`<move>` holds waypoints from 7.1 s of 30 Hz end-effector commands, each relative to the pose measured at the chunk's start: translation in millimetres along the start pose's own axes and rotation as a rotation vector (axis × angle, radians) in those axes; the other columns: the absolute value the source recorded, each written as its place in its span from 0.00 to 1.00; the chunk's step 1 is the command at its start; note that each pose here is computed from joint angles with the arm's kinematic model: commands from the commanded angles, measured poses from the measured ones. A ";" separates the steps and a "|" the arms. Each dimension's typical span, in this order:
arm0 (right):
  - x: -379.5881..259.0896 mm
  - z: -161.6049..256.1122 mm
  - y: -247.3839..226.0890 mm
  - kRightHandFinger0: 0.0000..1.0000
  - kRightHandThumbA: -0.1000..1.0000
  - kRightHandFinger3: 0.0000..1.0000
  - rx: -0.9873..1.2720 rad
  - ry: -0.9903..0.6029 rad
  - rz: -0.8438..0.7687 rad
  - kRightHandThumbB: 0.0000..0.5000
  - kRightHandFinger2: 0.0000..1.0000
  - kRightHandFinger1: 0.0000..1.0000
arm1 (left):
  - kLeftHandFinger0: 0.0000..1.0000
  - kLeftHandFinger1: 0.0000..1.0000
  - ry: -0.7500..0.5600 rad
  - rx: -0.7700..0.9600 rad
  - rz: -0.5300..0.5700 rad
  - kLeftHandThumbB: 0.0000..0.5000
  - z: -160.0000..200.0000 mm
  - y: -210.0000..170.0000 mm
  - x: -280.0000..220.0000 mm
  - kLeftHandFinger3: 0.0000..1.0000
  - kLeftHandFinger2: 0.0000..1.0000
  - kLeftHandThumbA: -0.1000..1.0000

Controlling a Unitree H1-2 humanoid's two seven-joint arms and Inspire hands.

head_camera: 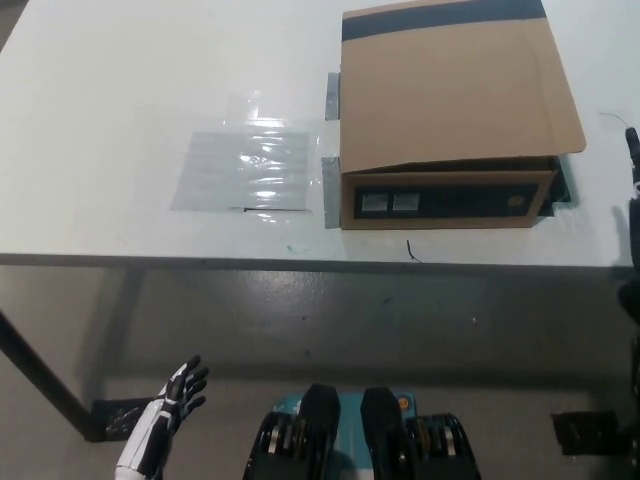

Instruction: A small storage box is placed at the center of the table and the robot uses its right hand to slide under its lid and push it upwards to open it

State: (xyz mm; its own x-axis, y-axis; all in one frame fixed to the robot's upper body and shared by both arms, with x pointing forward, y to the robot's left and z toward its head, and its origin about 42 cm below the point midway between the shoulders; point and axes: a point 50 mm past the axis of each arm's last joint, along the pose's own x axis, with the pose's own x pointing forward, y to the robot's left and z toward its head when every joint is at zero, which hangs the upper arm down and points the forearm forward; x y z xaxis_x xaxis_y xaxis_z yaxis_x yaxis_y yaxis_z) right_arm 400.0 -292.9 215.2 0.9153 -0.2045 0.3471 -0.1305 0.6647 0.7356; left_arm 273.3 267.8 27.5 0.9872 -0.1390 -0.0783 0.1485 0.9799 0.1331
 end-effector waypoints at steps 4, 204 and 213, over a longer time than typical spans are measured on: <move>28.2 1.8 6.6 1.00 1.00 1.00 0.224 0.014 0.029 0.75 1.00 1.00 | 1.00 1.00 -0.096 0.022 -0.046 1.00 13.7 3.4 6.0 1.00 1.00 1.00; -263.4 25.6 19.6 1.00 1.00 1.00 -0.983 0.027 0.371 0.68 1.00 1.00 | 1.00 1.00 -0.161 0.022 -0.159 1.00 35.1 -5.7 22.0 1.00 1.00 1.00; -275.1 -12.3 -39.2 1.00 1.00 1.00 -0.977 0.245 0.248 0.67 1.00 1.00 | 1.00 1.00 -0.159 0.020 -0.148 1.00 26.0 -7.8 6.0 1.00 1.00 1.00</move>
State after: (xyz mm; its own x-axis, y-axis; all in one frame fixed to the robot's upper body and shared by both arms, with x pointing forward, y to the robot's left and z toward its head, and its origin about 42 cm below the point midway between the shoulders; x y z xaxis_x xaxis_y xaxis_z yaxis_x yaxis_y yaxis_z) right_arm 158.6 -262.8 94.6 0.9945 -0.0316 0.1002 0.0252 0.9976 0.0644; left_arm 286.1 253.7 37.2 0.9562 -0.2883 -0.0515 0.2928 0.9451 0.1450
